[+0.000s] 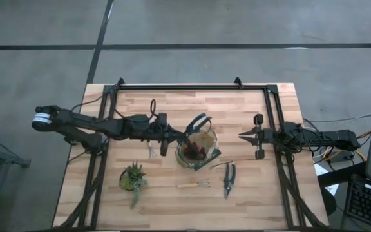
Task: Pick & Place Garden tools in Gardening bag
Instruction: Put the top green shear scissors into the green gardening bag
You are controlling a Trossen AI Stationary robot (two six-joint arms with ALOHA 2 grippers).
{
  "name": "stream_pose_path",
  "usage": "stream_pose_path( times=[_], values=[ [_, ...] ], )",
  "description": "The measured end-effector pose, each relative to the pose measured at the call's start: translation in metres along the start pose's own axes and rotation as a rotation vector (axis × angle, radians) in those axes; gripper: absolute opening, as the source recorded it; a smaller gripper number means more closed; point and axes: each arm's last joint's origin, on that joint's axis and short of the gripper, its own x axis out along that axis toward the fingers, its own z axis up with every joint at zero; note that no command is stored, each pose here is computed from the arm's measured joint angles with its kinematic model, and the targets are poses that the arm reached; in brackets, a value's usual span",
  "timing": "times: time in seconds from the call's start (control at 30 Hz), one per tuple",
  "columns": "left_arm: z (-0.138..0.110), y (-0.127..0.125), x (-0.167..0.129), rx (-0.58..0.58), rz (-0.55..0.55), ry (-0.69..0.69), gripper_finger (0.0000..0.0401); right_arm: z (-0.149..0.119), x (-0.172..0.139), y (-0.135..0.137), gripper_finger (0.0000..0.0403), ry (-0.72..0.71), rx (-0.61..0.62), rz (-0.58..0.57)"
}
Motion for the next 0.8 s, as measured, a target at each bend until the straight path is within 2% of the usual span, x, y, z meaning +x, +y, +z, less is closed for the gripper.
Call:
stream_pose_path(
  times=[0.23, 0.43, 0.53, 0.63, 0.7, 0.8],
  values=[
    [-0.008, -0.005, 0.012, 0.027, -0.059, -0.011, 0.0008, 0.013, -0.001, -0.001, 0.0034, -0.131, 0.407, 0.015],
    [-0.019, -0.002, 0.025, 0.048, -0.052, 0.007, 0.0007, 0.016, -0.001, -0.001, 0.0034, -0.161, 0.59, 0.044],
    [-0.021, -0.002, 0.031, 0.007, -0.069, -0.026, 0.0009, 0.019, -0.002, 0.001, 0.0034, -0.18, 0.568, 0.141],
    [-0.022, -0.002, 0.037, -0.061, -0.089, -0.065, 0.0008, 0.025, -0.004, 0.005, 0.0034, -0.231, 0.464, 0.251],
    [-0.022, -0.001, 0.039, -0.113, -0.101, -0.087, 0.0007, 0.03, -0.005, 0.007, 0.0034, -0.28, 0.394, 0.276],
    [-0.02, -0.002, 0.041, -0.181, -0.112, -0.1, 0.0009, 0.033, -0.006, 0.008, 0.0034, -0.322, 0.322, 0.251]
  ],
)
